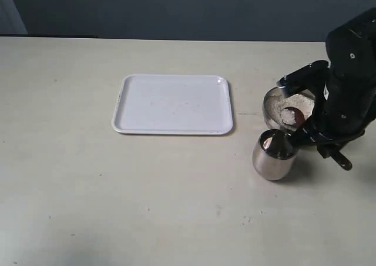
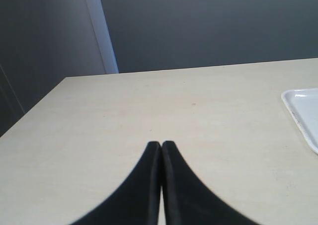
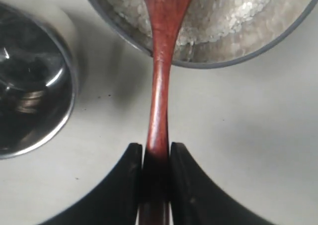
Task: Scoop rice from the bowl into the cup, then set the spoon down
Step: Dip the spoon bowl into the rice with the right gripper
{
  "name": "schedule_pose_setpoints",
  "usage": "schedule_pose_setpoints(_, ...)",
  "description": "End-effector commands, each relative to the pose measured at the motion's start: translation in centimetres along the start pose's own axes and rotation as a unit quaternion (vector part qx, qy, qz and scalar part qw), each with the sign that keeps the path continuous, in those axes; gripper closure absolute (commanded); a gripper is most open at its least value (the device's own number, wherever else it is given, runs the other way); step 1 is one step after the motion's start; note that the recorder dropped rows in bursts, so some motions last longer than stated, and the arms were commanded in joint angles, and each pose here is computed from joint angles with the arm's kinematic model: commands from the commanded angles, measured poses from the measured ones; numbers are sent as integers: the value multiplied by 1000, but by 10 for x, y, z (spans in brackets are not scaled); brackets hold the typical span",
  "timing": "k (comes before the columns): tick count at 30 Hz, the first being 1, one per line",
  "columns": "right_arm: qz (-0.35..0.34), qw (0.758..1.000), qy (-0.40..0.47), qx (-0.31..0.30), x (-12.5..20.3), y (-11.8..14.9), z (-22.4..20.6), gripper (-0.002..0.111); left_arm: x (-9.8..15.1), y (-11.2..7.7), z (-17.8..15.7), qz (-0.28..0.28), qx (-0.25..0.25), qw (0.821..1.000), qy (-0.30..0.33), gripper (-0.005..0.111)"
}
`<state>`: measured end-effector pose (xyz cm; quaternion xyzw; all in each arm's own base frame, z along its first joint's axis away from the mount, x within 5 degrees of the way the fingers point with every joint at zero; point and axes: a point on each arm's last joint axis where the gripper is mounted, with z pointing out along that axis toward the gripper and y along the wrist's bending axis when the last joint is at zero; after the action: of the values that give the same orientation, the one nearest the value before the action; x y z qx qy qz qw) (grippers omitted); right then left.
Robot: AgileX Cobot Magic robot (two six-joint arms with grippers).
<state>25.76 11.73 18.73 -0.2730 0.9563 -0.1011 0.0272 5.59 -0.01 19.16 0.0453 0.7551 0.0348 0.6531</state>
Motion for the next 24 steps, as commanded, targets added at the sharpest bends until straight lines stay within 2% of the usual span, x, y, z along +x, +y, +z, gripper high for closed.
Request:
schedule_pose_setpoints(1,37,998,-43,-10,5,-8,-10,109,-2,0,-1,-1,2,1000,-9,106)
schedule_pose_setpoints(4,71,996,-50,-12,10,-24,-15,109,-2,0,-1,-1,2,1000,-9,106)
schedule_pose_setpoints(16,74,995,-57,-18,13,-23,-22,109,-2,0,-1,-1,2,1000,-9,106)
schedule_pose_setpoints(24,77,995,-67,-20,31,-26,-48,109,-2,0,-1,-1,2,1000,-9,106)
